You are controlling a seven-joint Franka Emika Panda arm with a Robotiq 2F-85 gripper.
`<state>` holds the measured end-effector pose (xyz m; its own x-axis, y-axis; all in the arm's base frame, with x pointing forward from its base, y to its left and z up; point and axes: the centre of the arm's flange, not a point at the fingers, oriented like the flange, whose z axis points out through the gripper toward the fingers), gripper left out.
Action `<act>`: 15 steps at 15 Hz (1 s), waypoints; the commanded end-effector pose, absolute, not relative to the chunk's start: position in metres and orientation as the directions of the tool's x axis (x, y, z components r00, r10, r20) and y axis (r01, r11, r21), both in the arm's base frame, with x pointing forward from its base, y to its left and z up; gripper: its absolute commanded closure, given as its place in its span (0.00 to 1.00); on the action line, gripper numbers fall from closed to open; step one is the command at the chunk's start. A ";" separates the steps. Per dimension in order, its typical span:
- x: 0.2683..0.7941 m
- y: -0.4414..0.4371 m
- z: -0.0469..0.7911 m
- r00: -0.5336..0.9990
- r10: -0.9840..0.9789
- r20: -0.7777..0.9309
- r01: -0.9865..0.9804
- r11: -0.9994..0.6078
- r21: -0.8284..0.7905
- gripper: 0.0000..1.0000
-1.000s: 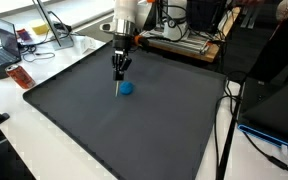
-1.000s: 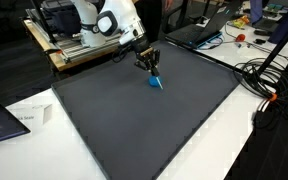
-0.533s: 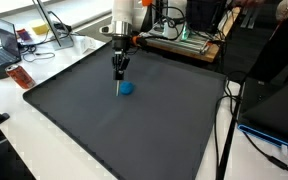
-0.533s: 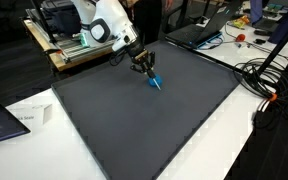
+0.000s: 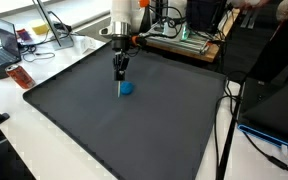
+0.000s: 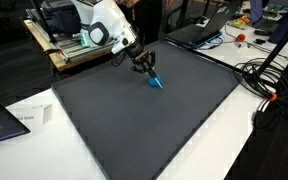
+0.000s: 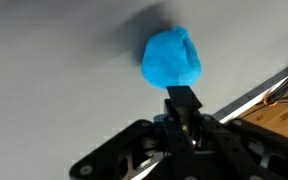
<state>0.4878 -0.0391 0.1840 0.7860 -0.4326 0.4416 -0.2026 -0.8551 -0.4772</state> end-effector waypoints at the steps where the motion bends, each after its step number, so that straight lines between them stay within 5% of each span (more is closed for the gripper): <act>1: 0.501 -0.052 0.184 0.778 -0.486 0.399 -0.222 -0.806 -0.549 0.97; 15: 0.545 -0.044 0.166 0.736 -0.602 0.309 -0.336 -0.721 -0.606 0.97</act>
<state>0.5299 -0.0420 0.1710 0.7386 -0.5855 0.3341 -0.3200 -0.7408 -0.5906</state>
